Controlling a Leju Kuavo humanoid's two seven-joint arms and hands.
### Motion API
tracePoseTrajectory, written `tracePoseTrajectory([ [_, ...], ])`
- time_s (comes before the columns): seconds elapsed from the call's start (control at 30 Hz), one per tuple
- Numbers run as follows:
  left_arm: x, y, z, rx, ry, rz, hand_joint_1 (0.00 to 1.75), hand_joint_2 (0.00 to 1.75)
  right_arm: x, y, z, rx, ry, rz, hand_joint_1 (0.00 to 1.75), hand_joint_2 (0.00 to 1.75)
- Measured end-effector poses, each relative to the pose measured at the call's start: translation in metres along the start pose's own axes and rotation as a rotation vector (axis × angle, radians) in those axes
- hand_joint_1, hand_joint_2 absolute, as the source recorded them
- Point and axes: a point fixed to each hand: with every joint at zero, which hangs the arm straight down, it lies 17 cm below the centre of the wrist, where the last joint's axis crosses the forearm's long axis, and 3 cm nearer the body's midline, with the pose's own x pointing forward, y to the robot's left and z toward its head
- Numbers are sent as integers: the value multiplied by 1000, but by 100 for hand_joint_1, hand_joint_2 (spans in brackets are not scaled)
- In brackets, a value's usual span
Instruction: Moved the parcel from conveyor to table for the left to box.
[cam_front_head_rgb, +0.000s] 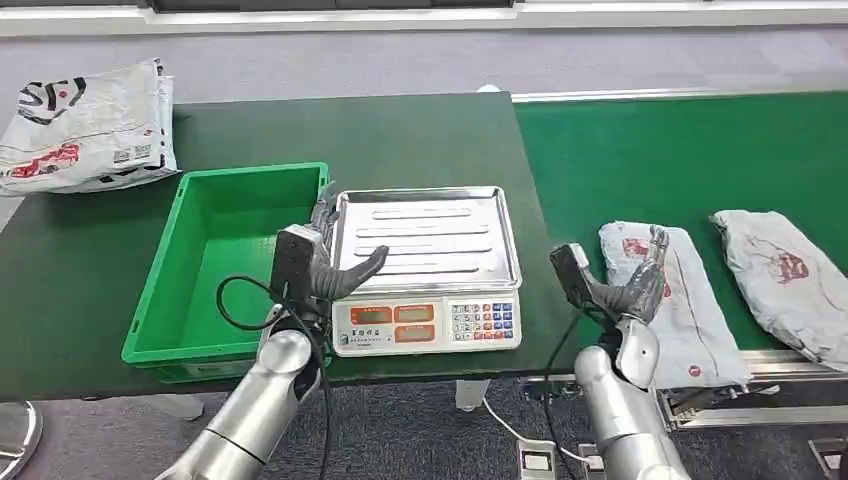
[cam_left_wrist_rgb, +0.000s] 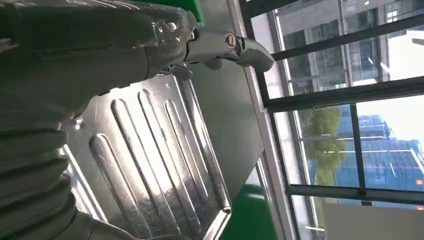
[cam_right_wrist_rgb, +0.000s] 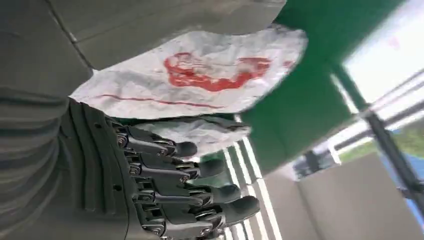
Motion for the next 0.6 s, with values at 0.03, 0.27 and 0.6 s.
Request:
tracePoseTrajectory([
  [0.03,0,0,0,-1,0,2,0,175,-8,7,2,20,27,16,0,175],
  [0.27,2,-1,-4,-3,3,12,0,175,-38,40,18,122,105,81,0,175],
  [0.6,2,-2,-5,-3,4,12,0,175,-44,50,24,156,108,97,0,175],
])
